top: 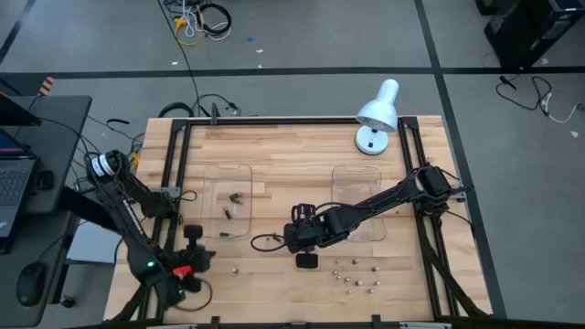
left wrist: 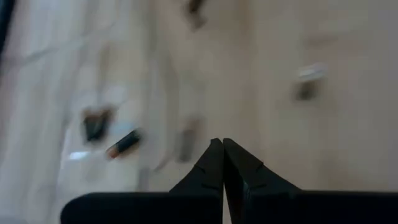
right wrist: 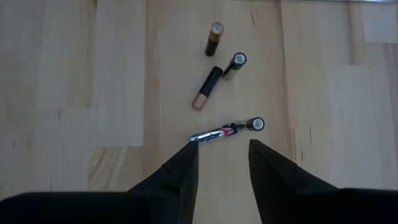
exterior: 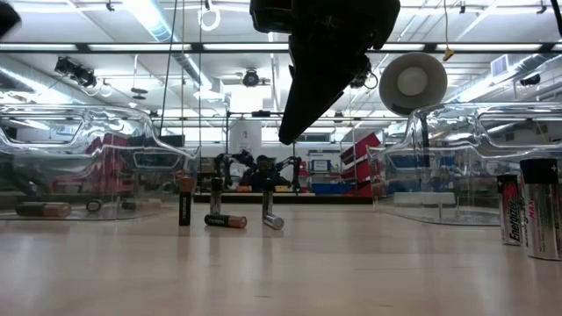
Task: Sort batteries
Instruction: Put the black battery into the left transparent bin
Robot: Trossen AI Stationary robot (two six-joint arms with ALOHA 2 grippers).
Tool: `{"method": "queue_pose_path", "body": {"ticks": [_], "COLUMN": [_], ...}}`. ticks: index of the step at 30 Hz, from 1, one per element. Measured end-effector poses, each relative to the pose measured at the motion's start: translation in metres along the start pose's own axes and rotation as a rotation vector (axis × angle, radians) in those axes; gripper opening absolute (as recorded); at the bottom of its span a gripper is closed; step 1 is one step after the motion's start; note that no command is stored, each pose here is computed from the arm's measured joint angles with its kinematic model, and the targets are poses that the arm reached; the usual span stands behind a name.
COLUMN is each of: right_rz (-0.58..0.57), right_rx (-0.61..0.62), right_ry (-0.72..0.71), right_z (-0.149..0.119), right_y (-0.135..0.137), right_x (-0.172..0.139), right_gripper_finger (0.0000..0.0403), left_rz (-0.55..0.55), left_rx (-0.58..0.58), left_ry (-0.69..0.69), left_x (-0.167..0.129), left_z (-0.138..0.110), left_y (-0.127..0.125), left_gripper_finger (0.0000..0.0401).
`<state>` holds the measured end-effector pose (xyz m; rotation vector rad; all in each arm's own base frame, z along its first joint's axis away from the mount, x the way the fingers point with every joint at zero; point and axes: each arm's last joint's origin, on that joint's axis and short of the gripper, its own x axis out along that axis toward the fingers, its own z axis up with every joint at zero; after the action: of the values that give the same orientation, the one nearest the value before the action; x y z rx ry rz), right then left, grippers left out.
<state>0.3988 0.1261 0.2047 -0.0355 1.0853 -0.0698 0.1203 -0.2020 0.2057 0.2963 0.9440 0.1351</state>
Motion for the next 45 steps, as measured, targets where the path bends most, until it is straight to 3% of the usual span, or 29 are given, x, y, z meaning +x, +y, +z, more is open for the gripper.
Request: {"method": "queue_pose_path", "body": {"ticks": [5,11,19,26,31,40,45], "right_rz": [0.000,0.005,0.030,0.015,-0.001,-0.005,-0.006], "right_rx": [-0.001,-0.008,-0.008,-0.013,-0.012,-0.013,-0.013], "right_ry": [0.000,-0.001,-0.037,-0.068,-0.074,-0.078,-0.079], "right_z": [0.000,-0.001,-0.001,-0.001,0.000,0.000,0.000], "right_y": [0.000,0.004,0.016,0.021,0.021,0.021,0.021], "right_x": [0.000,-0.001,-0.004,-0.005,-0.005,-0.005,-0.005], "right_gripper_finger": [0.0127,0.0127,0.0127,0.0127,0.0127,0.0127,0.0127], "left_rz": [-0.184,-0.265,-0.190,-0.153,-0.120,-0.058,-0.041], "left_rx": [0.125,0.072,-0.092,-0.109,-0.122,-0.127,-0.125], "left_ry": [-0.120,-0.196,-0.183,-0.196,-0.184,-0.151,-0.152], "left_x": [-0.023,-0.022,0.004,0.018,0.026,0.046,0.049], "left_z": [0.020,0.026,0.015,0.013,0.015,0.016,0.017], "left_y": [-0.021,-0.031,-0.049,-0.061,-0.059,-0.061,-0.060], "left_gripper_finger": [0.0003,0.0003,0.0003,0.0007,0.0044,0.0155,0.0183]}}
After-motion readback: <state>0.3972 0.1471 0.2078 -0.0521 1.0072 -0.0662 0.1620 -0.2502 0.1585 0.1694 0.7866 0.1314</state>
